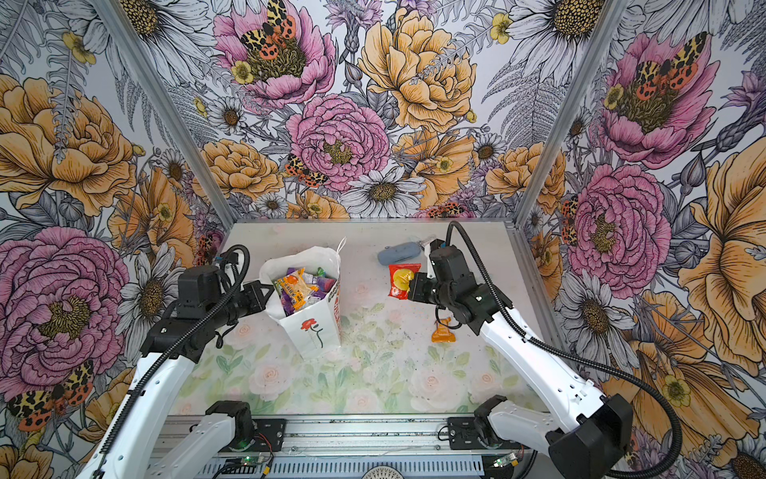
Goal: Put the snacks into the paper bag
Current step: 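Lift the red candy pack and carry it over the paper bag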
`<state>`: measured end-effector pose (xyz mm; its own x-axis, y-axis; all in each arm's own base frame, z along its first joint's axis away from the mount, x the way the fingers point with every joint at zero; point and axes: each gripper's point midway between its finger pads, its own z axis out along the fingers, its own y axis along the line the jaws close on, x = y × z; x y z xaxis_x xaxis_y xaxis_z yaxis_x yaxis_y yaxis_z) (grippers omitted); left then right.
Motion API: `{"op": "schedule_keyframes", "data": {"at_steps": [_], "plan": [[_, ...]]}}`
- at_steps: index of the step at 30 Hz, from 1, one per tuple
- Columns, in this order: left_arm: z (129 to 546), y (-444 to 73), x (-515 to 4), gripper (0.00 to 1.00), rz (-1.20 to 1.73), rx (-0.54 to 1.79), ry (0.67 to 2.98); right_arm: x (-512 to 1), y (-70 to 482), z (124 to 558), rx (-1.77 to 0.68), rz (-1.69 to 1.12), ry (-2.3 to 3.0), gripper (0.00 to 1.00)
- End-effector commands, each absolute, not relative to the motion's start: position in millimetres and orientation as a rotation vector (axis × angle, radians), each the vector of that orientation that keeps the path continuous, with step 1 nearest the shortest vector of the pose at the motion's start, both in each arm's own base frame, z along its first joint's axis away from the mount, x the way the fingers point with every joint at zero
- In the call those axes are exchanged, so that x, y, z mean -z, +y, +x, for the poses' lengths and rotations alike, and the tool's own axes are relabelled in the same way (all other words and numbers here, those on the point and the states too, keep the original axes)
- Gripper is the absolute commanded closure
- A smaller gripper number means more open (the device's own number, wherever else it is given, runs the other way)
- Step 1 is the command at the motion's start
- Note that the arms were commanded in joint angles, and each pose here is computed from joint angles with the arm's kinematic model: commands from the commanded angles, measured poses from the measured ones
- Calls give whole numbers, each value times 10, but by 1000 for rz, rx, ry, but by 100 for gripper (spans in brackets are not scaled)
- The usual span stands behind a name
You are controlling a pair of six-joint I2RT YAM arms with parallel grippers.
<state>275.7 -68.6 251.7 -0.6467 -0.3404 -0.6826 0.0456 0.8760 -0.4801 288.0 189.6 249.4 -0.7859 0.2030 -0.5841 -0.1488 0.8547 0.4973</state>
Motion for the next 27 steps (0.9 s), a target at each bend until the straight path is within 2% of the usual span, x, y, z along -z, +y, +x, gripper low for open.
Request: {"op": "schedule_keyframes", "data": {"at_steps": [1,14,27], "plan": [[2854,-660,-2845,98,-171,573,2068,-2856,1934,2920,-722,33,2270,100],[2846,-673,-2853,97,-167,581,2067,-3612,2139,2848,-768,-53,2123,100],[2842,-685,-2855,97,-163,590,2068,-4075,2487,2725,-801,-182,2045,100]]}}
